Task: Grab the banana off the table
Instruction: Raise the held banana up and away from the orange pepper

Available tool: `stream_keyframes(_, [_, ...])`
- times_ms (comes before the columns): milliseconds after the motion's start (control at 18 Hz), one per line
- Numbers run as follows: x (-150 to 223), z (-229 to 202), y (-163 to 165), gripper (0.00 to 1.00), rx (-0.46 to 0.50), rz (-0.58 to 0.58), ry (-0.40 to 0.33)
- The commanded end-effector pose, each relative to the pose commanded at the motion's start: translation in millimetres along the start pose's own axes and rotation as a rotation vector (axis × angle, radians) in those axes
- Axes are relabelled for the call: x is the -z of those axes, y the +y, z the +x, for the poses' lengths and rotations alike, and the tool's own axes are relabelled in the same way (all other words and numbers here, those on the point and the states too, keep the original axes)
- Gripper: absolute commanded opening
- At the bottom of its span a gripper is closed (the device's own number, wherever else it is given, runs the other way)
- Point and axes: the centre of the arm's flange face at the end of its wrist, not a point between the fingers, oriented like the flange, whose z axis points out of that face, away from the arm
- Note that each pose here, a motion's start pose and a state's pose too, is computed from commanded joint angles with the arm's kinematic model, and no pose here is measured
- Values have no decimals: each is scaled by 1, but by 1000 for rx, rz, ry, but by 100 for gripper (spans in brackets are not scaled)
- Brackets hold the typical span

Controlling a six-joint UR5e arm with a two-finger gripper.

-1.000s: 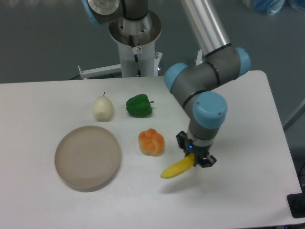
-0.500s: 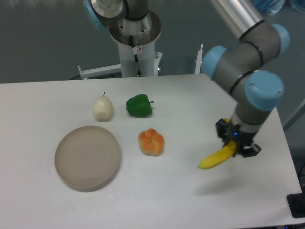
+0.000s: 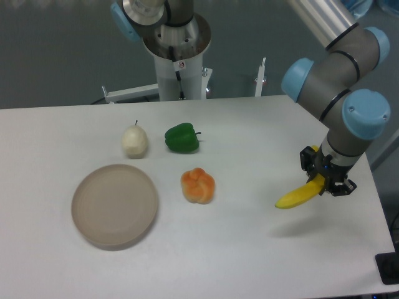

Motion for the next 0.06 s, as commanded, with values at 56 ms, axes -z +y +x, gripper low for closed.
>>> stream_keyframes(56, [0,0,-1,0,-2,0,0])
